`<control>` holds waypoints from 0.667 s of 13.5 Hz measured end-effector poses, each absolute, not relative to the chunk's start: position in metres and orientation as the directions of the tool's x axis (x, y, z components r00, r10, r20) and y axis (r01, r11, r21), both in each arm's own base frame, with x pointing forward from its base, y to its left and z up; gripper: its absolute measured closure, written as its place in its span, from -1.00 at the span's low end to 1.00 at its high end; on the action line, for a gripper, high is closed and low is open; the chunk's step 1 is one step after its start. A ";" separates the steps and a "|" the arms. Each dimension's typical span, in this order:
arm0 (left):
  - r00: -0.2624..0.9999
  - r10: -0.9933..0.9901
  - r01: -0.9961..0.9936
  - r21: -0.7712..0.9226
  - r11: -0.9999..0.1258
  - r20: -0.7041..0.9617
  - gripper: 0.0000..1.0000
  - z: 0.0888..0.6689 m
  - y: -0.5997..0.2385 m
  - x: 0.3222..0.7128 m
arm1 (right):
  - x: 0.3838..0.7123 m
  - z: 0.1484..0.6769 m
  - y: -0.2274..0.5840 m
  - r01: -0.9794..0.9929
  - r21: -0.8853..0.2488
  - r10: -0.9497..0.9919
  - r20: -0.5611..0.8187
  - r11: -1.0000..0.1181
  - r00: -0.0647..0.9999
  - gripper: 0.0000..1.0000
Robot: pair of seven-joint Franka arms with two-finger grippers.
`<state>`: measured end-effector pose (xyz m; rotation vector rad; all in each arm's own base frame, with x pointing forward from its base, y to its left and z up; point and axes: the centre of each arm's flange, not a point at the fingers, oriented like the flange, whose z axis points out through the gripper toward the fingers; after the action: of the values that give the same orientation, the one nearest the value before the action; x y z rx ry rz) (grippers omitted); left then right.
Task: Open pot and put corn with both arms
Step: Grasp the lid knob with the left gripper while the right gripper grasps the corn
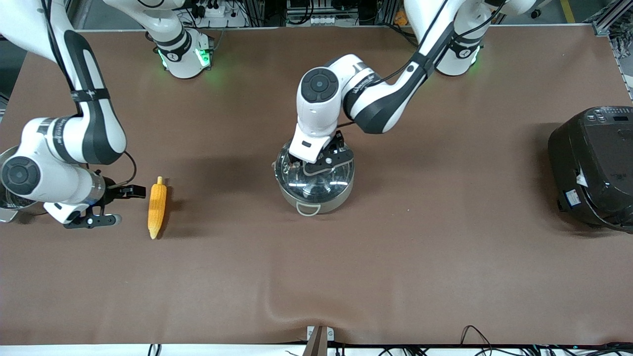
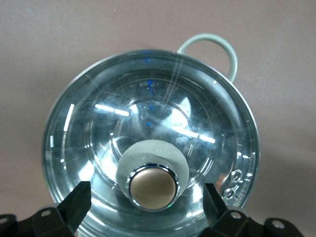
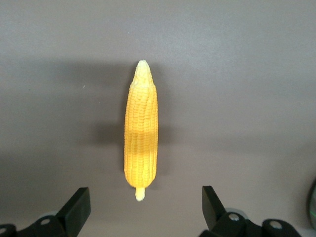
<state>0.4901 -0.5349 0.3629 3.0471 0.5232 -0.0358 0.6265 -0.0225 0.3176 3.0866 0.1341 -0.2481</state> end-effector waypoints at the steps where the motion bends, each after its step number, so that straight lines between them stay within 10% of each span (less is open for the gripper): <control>1: 0.945 0.327 0.328 0.038 -0.944 -0.024 -1.00 0.359 -0.536 0.489 | 0.623 0.309 -0.022 0.091 0.034 0.084 -0.159 -0.995 0.984 -1.00; 9: 0.947 0.321 0.321 0.026 -0.947 -0.020 -0.49 0.351 -0.539 0.488 | 0.605 0.239 -0.015 0.105 0.023 0.100 -0.171 -0.994 0.980 -1.00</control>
<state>0.4875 -0.5387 0.3511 3.0715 0.5061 -0.0243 0.6046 -0.0153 0.2390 3.0943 0.1604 -0.2650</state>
